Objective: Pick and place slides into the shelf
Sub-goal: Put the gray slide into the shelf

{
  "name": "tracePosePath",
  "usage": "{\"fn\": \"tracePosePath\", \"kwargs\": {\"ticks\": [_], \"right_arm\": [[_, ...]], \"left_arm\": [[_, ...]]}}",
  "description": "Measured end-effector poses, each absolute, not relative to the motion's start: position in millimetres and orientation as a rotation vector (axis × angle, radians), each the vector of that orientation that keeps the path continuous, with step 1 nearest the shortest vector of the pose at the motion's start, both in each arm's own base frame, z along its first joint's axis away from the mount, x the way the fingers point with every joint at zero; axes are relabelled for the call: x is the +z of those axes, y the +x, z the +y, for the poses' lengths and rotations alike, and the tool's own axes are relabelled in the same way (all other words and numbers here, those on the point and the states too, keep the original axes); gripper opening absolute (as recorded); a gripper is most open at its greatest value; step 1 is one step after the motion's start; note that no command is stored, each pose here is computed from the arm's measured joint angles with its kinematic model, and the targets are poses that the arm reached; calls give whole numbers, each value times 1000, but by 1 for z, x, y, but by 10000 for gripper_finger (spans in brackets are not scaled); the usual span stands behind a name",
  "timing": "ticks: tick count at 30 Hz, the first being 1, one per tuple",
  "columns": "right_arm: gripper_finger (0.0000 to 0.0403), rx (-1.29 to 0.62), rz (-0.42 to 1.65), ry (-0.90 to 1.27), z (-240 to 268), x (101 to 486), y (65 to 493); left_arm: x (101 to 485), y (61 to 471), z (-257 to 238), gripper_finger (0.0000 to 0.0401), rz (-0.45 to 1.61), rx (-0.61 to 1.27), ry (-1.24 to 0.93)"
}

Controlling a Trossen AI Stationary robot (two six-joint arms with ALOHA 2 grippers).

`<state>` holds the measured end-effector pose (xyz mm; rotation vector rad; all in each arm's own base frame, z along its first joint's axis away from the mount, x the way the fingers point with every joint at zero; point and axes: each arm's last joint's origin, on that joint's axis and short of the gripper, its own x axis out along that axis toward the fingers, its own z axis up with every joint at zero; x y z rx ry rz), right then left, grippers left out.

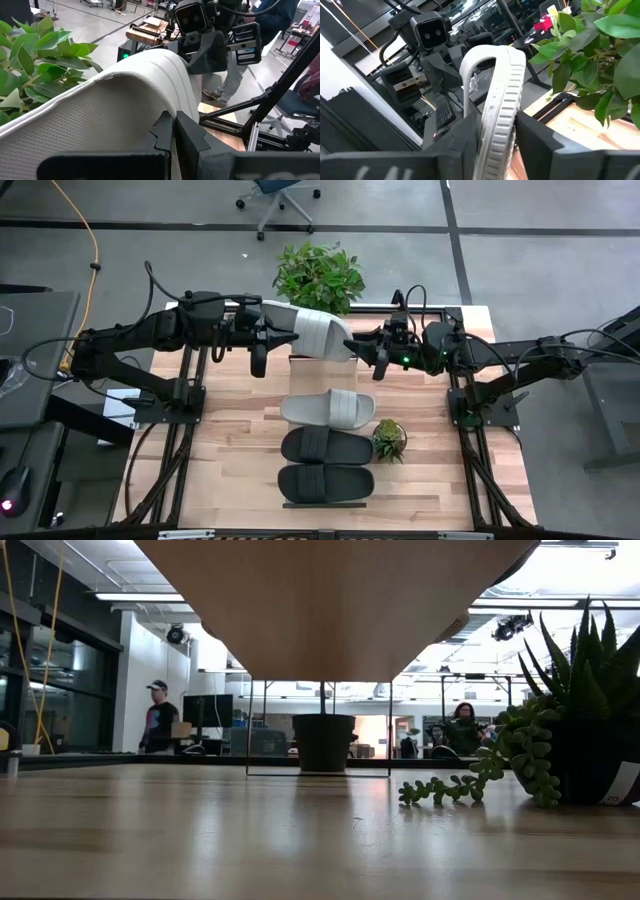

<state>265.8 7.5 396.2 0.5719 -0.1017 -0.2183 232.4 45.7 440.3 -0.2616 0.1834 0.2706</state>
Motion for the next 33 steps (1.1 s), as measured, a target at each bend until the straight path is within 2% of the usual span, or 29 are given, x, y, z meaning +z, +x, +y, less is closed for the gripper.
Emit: {"fn": "tracePosePath", "kwargs": {"ticks": [6,14,26,33], "right_arm": [[74,-221,-103,571,7,396,266],[39,-246,-109,566,6,396,266],[26,-265,-113,554,6,396,265],[26,-315,-121,519,11,401,255]], "left_arm": [[440,232,45,0,186,252,-250],[440,232,45,6,194,244,-192],[438,232,45,96,224,241,-171],[440,229,44,124,219,211,-156]]}}
